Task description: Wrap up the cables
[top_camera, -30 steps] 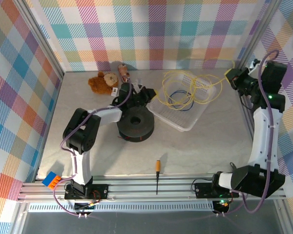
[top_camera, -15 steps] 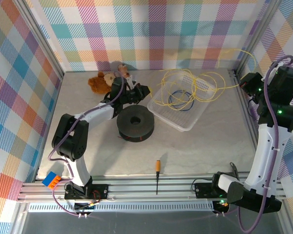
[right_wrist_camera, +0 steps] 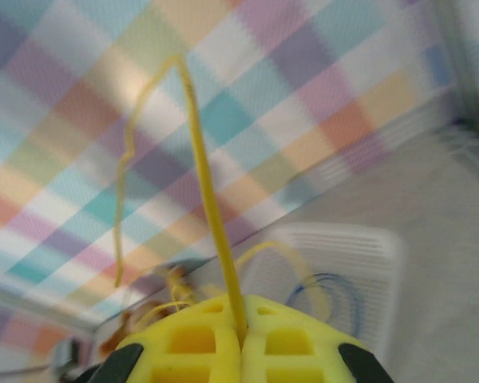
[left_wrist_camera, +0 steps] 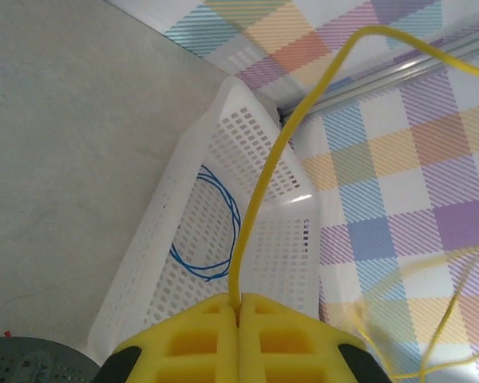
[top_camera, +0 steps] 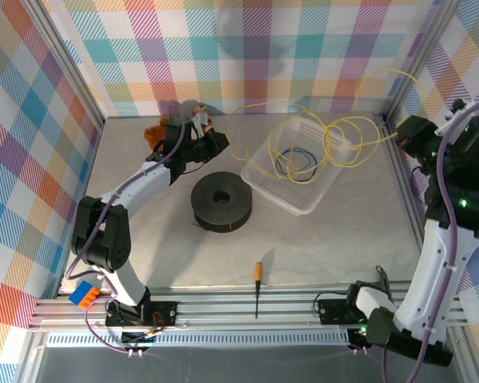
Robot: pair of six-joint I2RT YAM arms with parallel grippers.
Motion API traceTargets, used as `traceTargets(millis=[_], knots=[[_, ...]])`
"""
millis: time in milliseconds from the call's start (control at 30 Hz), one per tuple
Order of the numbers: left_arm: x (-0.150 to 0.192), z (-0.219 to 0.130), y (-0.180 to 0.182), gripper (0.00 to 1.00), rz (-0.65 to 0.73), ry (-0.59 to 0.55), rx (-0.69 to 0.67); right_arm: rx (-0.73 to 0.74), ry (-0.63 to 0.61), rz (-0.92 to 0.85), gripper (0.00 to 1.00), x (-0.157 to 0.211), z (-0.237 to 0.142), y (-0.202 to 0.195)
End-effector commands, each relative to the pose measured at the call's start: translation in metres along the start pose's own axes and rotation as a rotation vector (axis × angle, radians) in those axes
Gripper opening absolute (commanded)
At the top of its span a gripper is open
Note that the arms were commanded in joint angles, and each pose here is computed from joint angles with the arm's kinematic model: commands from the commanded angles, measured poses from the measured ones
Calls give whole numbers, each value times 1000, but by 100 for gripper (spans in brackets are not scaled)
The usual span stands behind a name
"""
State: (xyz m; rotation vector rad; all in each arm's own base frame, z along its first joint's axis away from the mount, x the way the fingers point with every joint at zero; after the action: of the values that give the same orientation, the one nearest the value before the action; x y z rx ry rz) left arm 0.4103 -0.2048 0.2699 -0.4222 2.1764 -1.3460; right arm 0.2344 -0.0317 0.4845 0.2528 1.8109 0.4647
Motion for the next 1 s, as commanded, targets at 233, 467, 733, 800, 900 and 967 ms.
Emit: traceTargets(millis=[233,467,733,800,900,967], knots=[[45,30,-59,23,181,86,-7,-312,289,-24,0,35,94,25],[33,-3,-45,68,208,-19,-116,-270,221,-91,0,24,77,29],[28,-33,-81,100,357,-53,-92,-394,163,-133,0,4,62,52],[36,-34,-95,100,441,-29,-94,-402,165,-132,0,1,62,54],[51,-30,-113,100,542,12,-76,-408,169,-125,0,-2,64,55],[65,-23,-120,99,577,56,-44,-410,172,-114,0,-3,65,55]])
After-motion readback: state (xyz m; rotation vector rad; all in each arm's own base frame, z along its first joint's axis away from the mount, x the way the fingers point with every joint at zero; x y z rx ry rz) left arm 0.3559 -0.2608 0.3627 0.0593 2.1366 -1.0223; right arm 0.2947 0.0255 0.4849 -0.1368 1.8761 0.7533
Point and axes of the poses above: each hand's point on the last joint's axis, 136 mm out from that joint toward the fingers, its own z axis out along the fingers, its own y axis along the line the jaws close on, x = y × z, the point moved 7 cm from there along -z, back along the fingers, and after that the axes turned 13 degrees about -z, right-handed, at the moved point
